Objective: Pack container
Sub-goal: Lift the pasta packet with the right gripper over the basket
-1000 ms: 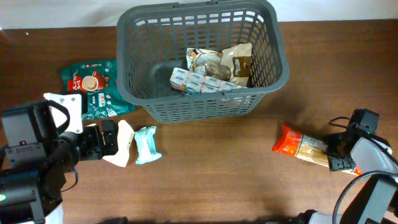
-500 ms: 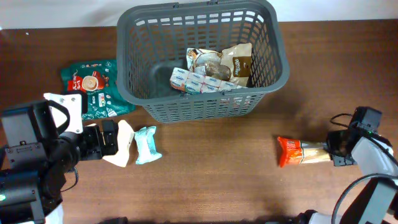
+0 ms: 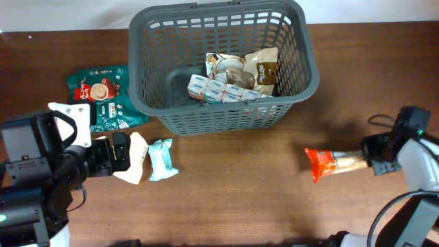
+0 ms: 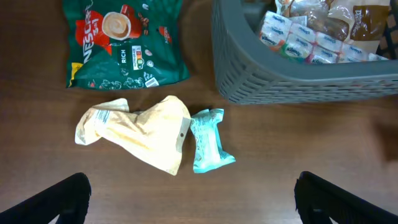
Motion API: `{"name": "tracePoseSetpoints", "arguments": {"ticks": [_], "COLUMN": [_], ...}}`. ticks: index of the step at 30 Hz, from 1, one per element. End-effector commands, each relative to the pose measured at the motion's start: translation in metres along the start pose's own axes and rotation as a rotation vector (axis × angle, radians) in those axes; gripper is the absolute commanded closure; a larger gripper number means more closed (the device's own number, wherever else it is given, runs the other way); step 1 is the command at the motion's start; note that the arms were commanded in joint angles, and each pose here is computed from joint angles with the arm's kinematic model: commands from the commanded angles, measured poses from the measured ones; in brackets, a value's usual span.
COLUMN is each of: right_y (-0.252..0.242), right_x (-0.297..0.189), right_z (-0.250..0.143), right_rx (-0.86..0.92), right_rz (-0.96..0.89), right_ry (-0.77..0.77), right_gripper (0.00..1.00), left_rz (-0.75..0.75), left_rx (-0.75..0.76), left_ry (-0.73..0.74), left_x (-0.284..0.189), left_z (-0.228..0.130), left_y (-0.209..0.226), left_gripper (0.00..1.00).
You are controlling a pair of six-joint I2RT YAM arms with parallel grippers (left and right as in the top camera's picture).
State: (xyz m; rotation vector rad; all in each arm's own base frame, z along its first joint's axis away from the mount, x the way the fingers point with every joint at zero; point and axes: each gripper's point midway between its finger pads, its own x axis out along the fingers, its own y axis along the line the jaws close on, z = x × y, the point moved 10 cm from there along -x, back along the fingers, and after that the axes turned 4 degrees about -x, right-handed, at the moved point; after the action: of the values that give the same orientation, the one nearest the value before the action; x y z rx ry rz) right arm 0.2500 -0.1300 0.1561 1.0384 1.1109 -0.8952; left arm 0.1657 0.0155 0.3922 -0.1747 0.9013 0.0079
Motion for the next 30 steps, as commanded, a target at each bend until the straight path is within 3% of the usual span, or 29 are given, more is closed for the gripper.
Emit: {"name": "tracePoseSetpoints", "arguments": {"ticks": [1,4,7,14,23,30], "right_y": [0.051,0.083,0.134,0.174,0.197,0.201], "right_x": [-0.073,-0.122,-0.206,-0.302,-0.336,-0.328], "right_z": [0.018,0.012,-0.02,-0.093,-0.2,-0.245], "right_rx": [-0.167,-0.351,-0.732,-1.168,-2.051,-2.415], "right_rz": [0.205,0.315,0.552,0.848,1.033,1.101], "right_ry": [-0.121,-0.176,-0.307,-0.552,-1.041,-1.207], "right_gripper": [0.96,0.96,0.97,0.96,0.97,0.97], "left_rz": [-0.01,-0.01,-0.01,-0.01,-0.01,-0.01], "left_rx": [0.011,0.011,0.012,0.012,0.011,0.012], "left_ry": [-0.006,-0.006,-0.006,-0.006,-0.006,-0.006], "left_x": [-0.001,-0.001,-0.001,-0.001,-0.001,-0.001], "left_z": [0.001,0.001,0.001,0.001,0.001,0.001], "left_y": [0.0,0.0,0.0,0.0,0.0,0.0], "left_gripper": [0.01,0.01,0.01,0.01,0.01,0.01]}}
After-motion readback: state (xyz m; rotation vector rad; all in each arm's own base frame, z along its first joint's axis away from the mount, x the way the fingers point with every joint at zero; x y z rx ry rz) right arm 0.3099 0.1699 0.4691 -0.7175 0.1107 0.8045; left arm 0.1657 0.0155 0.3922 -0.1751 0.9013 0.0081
